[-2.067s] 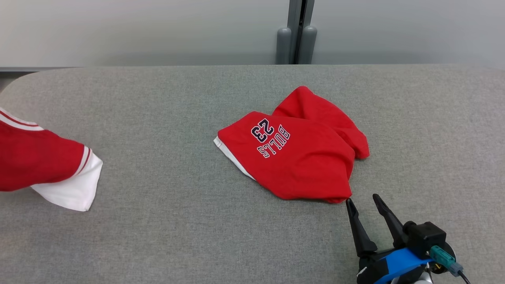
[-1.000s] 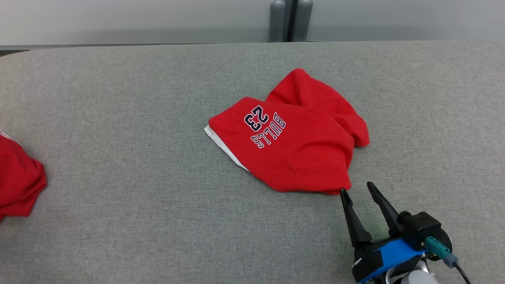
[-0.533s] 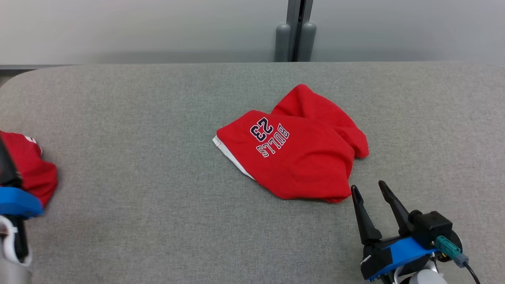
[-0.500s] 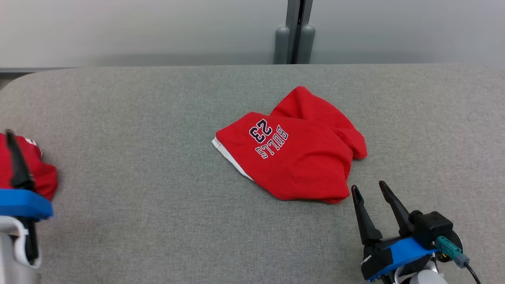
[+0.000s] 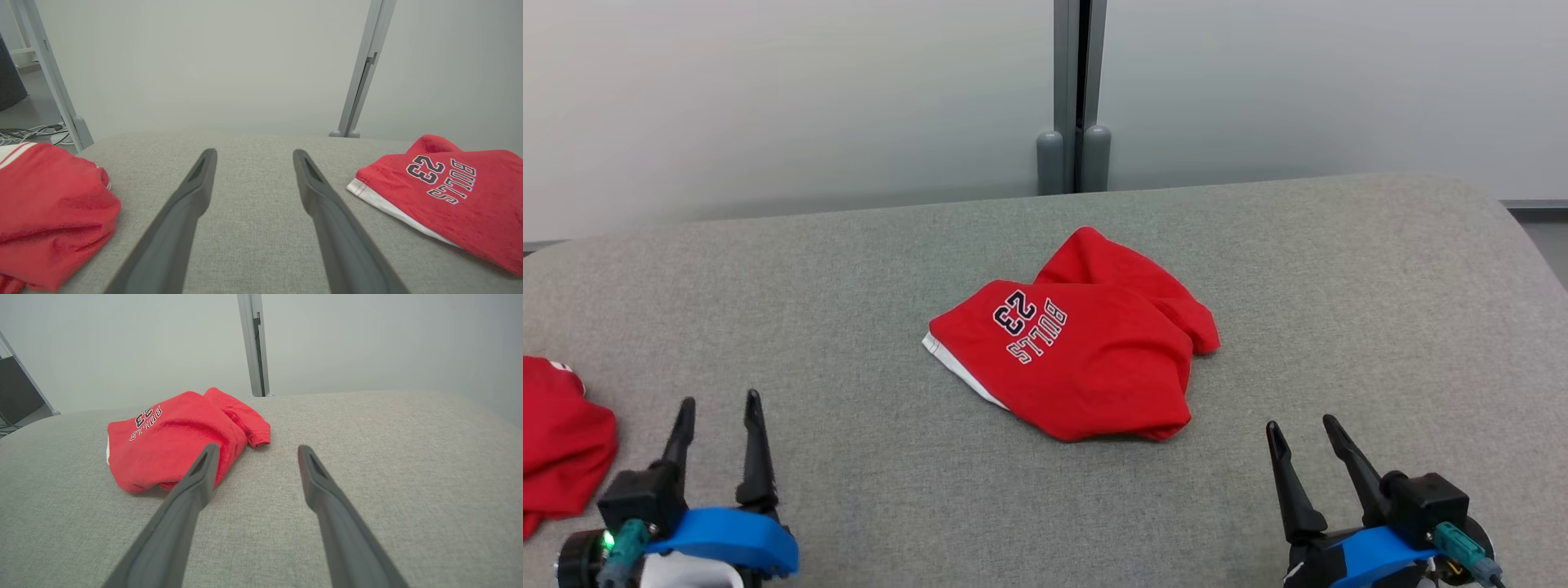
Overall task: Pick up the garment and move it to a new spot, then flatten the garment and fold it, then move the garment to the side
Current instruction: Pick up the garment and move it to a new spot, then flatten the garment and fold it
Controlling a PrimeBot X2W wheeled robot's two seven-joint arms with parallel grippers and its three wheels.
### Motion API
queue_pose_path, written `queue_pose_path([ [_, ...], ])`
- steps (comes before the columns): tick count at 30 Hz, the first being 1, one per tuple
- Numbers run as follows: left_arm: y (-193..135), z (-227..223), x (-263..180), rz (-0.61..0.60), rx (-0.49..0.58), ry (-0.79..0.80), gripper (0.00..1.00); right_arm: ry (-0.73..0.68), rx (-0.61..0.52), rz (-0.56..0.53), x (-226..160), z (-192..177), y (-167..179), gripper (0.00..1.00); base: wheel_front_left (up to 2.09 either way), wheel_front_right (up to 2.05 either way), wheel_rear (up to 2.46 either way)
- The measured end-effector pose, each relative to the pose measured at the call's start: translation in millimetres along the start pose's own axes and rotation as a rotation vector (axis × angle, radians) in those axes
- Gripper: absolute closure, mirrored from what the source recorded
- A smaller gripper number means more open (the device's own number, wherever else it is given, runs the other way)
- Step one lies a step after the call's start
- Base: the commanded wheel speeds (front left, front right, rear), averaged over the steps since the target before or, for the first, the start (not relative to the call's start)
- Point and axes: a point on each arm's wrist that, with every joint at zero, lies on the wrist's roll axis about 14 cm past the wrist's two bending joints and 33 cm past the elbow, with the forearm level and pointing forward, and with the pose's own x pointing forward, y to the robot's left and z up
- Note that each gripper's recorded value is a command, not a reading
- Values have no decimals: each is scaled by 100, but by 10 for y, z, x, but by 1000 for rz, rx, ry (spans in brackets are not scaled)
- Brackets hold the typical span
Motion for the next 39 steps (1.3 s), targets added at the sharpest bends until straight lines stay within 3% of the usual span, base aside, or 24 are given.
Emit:
queue_pose_path([
  [11, -139, -405, -490, 3, -35, 104, 0, 10, -4, -19, -175, -43, -46, 0, 0, 0, 0],
  [19, -362, -530, -501, -60, -39, 144, 0, 33, -3, -5, -137, -113, -2, 0, 0, 0, 0],
  [29, -875, -467, 351, -292, -15, 122, 0, 84, -3, -26, 63, -277, -97, 0, 0, 0, 0],
  [39, -1186, -766, 901, -465, 1, 192, 0, 135, 6, -105, 42, -438, -342, 0, 0, 0, 0],
])
